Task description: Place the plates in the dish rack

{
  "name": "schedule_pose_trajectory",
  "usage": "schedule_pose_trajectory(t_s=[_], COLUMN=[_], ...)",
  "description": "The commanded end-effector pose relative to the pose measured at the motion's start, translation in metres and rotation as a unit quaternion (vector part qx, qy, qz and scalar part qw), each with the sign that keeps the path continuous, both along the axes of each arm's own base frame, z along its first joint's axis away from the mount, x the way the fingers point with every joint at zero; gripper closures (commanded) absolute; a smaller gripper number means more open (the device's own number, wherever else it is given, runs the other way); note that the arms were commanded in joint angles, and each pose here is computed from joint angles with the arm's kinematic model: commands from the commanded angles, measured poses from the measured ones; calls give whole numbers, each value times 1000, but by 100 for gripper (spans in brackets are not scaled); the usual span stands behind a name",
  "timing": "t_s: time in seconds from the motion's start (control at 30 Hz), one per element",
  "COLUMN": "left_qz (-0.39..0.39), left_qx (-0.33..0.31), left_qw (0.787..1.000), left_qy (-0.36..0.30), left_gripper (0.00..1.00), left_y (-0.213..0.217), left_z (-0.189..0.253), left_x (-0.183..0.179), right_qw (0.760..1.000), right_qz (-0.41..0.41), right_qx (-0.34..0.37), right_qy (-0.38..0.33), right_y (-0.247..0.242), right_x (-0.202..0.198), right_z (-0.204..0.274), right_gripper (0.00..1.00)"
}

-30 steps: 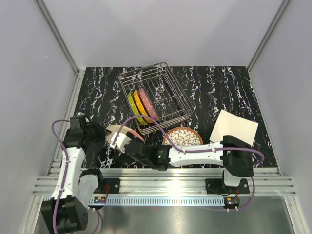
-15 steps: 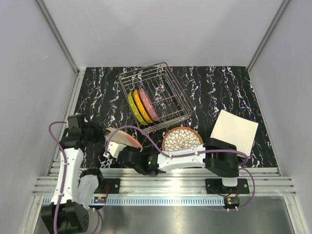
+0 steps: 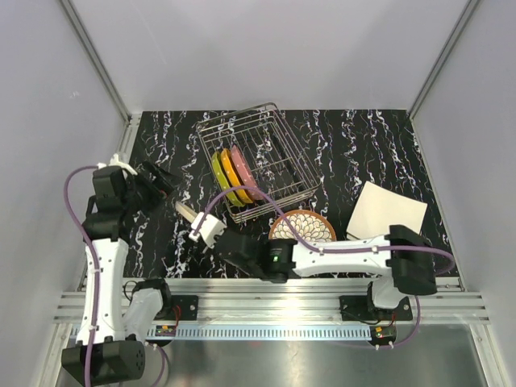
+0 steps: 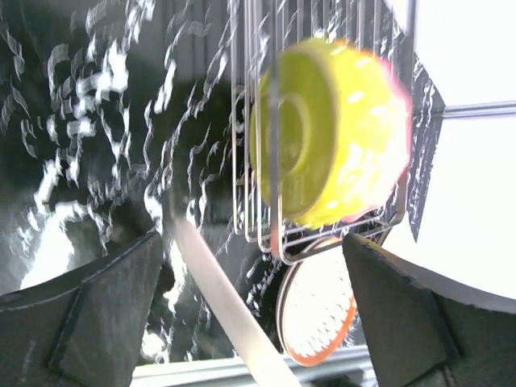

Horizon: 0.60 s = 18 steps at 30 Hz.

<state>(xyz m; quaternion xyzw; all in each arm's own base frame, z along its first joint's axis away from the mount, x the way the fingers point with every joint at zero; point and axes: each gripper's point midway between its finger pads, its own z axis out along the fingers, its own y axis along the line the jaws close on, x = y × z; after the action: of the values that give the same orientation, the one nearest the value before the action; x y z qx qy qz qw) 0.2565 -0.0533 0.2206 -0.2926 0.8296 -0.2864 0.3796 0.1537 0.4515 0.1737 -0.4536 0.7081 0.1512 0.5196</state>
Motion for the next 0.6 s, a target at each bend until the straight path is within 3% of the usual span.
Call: schedule_pose_trajectory(t_s=[0.0,0.13,0.23,0.4,0.57], left_qz=[-7,37,47,60,117], left_qx=[70,137,154,169,226], left_qw=[993,983,980,978,960], left_qy=[-91,-116,-121,-107,-116], left_gripper=[1,1,2,13,1], left_y=[13,39,46,55,80], left_z=[57,98,109,91,82], left_x=[19,26,34,39,21], right_qw=[985,980,975,965,953], right_qz=[-1,-13,-38,-78,-120], right_qx=[172,194,208,232,255], right_qy=[-19,-46,-68,-99,-112], right_y=[7,-3,-12,-23,-35], right_x=[0,6,19,43,70], right_z=[117,151,176,204,223], right_gripper=[100,100,100,100,100])
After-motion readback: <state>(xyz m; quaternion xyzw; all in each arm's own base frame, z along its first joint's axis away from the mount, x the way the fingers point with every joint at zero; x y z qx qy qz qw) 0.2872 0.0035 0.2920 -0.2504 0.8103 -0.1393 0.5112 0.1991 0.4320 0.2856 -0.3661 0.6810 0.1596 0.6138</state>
